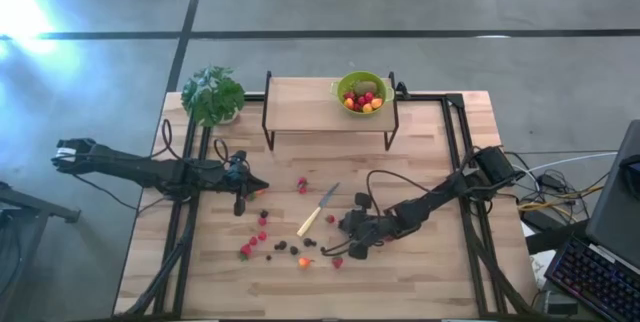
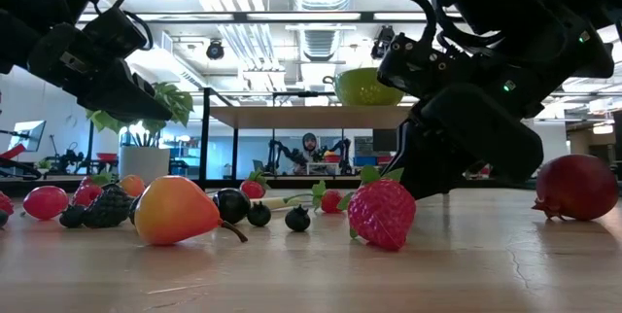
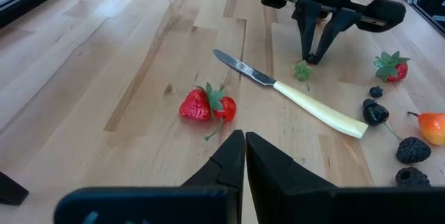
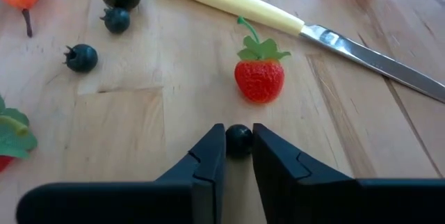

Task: Pick & Place Fruit
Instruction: Put the blueberry into the strainer bowl

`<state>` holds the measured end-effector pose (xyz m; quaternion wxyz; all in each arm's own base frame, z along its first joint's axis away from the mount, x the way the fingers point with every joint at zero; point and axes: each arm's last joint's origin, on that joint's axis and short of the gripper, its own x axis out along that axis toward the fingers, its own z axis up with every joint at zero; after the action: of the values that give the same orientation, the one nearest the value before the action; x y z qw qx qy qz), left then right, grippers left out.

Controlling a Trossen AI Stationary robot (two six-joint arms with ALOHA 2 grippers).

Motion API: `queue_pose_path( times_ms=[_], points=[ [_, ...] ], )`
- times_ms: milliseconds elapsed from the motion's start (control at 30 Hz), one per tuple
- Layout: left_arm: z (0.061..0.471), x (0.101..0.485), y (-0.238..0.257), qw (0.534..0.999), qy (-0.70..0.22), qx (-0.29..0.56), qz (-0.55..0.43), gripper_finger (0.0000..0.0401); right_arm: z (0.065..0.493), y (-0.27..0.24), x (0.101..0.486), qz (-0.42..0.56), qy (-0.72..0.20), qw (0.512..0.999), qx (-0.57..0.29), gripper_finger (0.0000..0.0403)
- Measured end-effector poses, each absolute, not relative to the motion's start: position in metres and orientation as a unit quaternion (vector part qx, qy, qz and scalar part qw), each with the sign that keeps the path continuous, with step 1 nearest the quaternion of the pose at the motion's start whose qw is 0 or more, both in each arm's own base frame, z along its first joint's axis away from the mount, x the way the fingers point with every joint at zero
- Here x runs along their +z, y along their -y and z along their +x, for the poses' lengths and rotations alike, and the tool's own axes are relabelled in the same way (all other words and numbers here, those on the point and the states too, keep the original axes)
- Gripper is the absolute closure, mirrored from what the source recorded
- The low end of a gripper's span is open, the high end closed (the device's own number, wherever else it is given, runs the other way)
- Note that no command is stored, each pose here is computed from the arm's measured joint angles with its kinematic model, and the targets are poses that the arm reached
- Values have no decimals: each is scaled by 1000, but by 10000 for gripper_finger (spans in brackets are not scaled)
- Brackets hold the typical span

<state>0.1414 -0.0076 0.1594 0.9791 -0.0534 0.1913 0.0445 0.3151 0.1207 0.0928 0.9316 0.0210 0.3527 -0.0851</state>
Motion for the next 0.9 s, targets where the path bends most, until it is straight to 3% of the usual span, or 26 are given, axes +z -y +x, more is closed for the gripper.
queue_pose_path(
  times_ms=[600,900],
  points=[
    [141,159,8,979,-191,44,-53,381,315,-120,99,23,-346,934,-84,346],
    [141,159,8,979,-192,45,-53,381,306,-98,160,-7,-316,944,-91,344]
  ],
)
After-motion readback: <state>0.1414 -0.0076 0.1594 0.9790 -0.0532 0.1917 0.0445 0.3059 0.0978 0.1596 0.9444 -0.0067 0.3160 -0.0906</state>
